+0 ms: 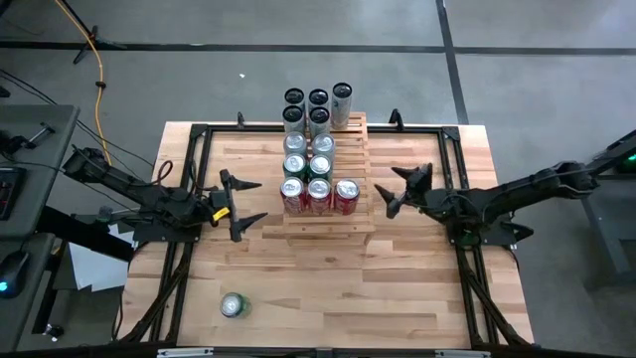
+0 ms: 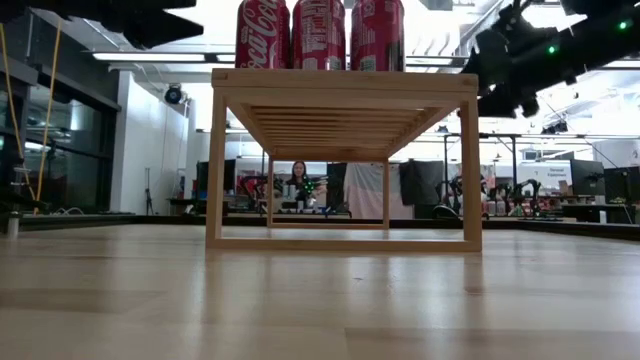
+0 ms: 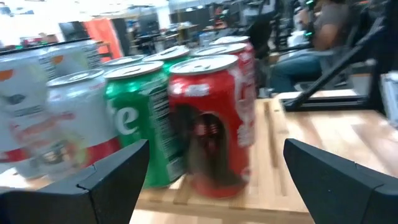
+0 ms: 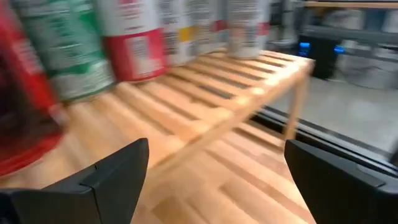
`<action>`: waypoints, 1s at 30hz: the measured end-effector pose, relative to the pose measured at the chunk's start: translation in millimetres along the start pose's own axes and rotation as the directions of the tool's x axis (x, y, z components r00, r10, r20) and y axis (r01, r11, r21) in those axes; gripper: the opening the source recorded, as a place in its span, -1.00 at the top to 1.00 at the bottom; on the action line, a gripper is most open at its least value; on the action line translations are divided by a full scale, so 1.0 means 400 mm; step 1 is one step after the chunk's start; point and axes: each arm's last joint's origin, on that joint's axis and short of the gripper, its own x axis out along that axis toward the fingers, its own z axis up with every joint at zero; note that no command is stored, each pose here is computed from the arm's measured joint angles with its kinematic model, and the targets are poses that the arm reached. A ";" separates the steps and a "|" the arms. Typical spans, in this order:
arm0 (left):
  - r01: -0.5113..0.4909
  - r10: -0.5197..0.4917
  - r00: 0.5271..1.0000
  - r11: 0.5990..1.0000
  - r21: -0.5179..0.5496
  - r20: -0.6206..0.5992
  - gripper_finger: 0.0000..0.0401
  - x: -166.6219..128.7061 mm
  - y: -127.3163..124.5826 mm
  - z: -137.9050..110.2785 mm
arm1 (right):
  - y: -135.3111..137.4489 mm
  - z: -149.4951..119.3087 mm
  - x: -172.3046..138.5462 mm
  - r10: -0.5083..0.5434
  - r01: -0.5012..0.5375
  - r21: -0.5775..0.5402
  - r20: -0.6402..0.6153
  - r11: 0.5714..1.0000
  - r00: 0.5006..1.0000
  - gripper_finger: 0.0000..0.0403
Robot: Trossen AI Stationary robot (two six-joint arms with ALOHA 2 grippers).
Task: Place canned beverage on shelf
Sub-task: Put the top green soda can aligned with the other green soda cans on the shelf
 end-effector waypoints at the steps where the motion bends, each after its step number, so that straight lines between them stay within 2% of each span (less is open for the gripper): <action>1: -0.021 0.021 1.000 1.000 0.003 -0.007 -0.81 0.000 0.001 -0.001 | -0.004 -0.005 0.000 -0.032 0.032 0.020 0.006 0.999 0.999 -0.79; 7: -0.238 0.240 0.968 0.971 0.029 -0.077 -0.81 -0.003 0.016 -0.020 | -0.023 -0.019 -0.002 -0.212 0.203 0.129 0.053 0.971 0.976 -0.79; 9: -0.268 0.271 0.958 0.963 0.037 -0.095 -0.81 -0.004 0.019 -0.026 | -0.026 -0.025 -0.003 -0.235 0.224 0.152 0.056 0.963 0.970 -0.79; 12: -0.265 0.266 0.957 0.964 0.021 -0.115 -0.81 -0.003 0.022 -0.033 | -0.027 -0.026 -0.003 -0.243 0.228 0.191 0.056 0.955 0.968 -0.79; 15: -0.168 0.158 0.974 0.985 -0.049 -0.164 -0.81 -0.002 0.025 -0.039 | -0.027 -0.026 -0.003 -0.242 0.226 0.207 0.055 0.952 0.969 -0.79; 17: -0.025 -0.012 0.978 0.985 -0.173 -0.210 -0.81 -0.006 0.021 -0.025 | -0.026 -0.026 -0.003 -0.232 0.217 0.205 0.051 0.954 0.971 -0.79; 20: 0.168 -0.271 0.919 0.926 -0.337 -0.286 -0.81 -0.024 0.017 0.015 | -0.026 -0.027 -0.003 -0.224 0.210 0.204 0.049 0.956 0.973 -0.79; 24: 0.195 -0.377 0.860 0.866 -0.461 -0.345 -0.81 -0.051 0.018 0.064 | -0.024 -0.028 -0.002 -0.196 0.185 0.201 0.038 0.962 0.980 -0.79; 30: 0.197 -0.495 0.784 0.771 -0.605 -0.375 -0.81 -0.082 -0.034 0.079 | -0.022 -0.031 -0.002 -0.164 0.157 0.203 0.020 0.967 0.986 -0.79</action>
